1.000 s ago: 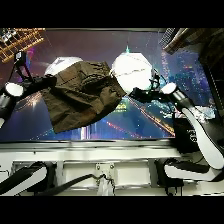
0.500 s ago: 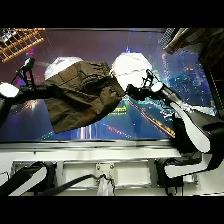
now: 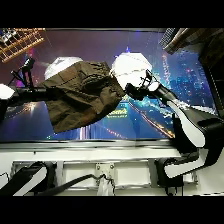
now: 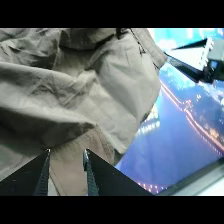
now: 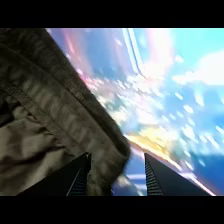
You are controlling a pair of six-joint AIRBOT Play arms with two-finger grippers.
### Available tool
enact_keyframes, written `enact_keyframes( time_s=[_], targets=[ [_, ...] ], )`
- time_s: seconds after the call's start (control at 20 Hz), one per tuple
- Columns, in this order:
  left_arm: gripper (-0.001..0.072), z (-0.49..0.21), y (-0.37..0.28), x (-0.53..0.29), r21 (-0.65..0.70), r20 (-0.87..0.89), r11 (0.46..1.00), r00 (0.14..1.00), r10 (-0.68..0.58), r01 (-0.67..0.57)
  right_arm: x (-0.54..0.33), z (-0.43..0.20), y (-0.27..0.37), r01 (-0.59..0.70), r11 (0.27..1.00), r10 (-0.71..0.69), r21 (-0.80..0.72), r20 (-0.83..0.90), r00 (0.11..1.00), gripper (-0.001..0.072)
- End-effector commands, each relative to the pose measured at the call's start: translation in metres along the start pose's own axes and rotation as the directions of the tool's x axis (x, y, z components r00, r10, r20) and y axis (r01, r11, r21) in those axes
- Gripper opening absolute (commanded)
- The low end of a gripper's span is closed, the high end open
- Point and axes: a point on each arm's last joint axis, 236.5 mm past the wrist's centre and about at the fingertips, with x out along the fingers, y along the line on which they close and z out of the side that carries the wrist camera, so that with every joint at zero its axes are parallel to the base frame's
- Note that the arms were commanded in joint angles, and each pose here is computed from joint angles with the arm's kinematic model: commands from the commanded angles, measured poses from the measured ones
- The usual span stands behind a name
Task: Fold the clothes and pants, and hang the long-sleeved shirts on hangers.
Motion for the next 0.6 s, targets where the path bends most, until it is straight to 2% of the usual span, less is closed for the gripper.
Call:
enact_keyframes(
  time_s=[0.0,0.05,0.1,0.15,0.25,0.35,0.45,0.55],
  targets=[
    [0.0158,-0.01,-0.004,-0.001,-0.002,-0.031,1.0,0.999,-0.014,0.014,0.014,-0.002,0.019,-0.019,1.0,0.019,-0.002,-0.016,1.0,0.0383],
    [0.015,-0.016,-0.002,0.001,-0.01,-0.038,1.0,0.999,-0.013,0.012,0.02,-0.006,0.024,-0.021,1.0,0.022,0.015,-0.031,0.999,0.0382],
    [0.015,-0.024,0.0,0.003,-0.023,-0.052,1.0,0.999,-0.012,0.011,0.025,-0.011,0.03,-0.024,0.999,0.025,0.025,-0.045,0.999,0.0346],
    [0.015,-0.036,0.002,0.006,-0.045,-0.068,0.999,0.998,-0.012,0.009,0.027,-0.014,0.036,-0.03,0.999,0.031,0.014,-0.052,0.998,0.0228],
    [0.015,-0.06,0.008,0.008,-0.079,-0.102,0.997,0.995,0.003,-0.011,0.026,-0.016,0.044,-0.041,0.999,0.041,0.0,-0.061,0.997,0.005],
    [0.0153,-0.086,0.023,0.003,-0.081,-0.138,0.993,0.988,0.071,-0.083,0.022,-0.016,0.048,-0.046,0.999,0.045,-0.01,-0.07,0.997,0.0026],
    [0.0156,-0.107,0.049,-0.01,-0.074,-0.163,0.973,0.966,0.203,-0.217,0.017,-0.014,0.048,-0.039,0.999,0.037,-0.036,-0.068,0.997,0.0025],
    [0.0287,-0.12,0.068,-0.028,-0.086,-0.165,0.94,0.935,0.312,-0.329,0.011,-0.014,0.048,-0.027,0.997,0.022,-0.07,-0.07,0.997,0.0023]
  ],
)
